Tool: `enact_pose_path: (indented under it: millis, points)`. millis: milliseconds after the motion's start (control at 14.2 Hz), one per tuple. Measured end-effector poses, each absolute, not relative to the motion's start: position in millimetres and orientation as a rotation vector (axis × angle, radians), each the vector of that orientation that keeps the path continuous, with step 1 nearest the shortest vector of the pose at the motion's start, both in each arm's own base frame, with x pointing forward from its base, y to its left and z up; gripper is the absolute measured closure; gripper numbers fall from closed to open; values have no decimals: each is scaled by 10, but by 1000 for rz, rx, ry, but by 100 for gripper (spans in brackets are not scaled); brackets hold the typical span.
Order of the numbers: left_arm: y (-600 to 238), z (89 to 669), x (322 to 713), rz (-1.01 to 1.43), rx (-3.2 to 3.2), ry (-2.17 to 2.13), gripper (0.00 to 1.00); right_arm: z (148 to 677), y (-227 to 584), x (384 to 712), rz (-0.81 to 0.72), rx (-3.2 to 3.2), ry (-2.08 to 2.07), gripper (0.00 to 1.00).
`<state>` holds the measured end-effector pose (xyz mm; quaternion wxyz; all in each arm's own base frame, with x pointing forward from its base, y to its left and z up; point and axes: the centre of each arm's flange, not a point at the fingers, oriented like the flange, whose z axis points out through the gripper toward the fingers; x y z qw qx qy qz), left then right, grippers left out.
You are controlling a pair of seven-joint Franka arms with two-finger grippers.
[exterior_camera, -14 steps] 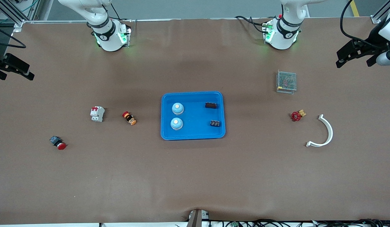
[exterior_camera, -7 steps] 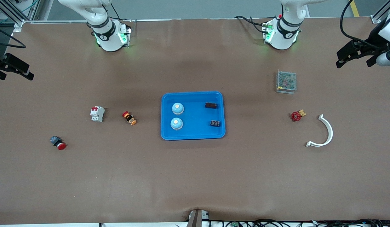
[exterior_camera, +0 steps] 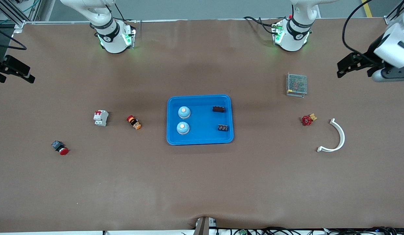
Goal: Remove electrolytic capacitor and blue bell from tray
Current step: 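Move both grippers from rest toward the blue tray, then reach the left gripper to a capacitor while the right gripper reaches a bell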
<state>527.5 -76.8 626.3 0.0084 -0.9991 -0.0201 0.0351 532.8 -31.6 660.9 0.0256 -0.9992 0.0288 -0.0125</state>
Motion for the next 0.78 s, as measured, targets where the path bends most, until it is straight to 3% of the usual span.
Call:
enact_pose_path:
  millis: [494,776]
  points:
    - [-1472,5582,5364,280,-3085,-204,0,6424,-267,5442,13,-3088,74,0]
    - [-1899,5145,5271,275,-3055,-361,0,6379,172,5508,-1,-3087,-46,0]
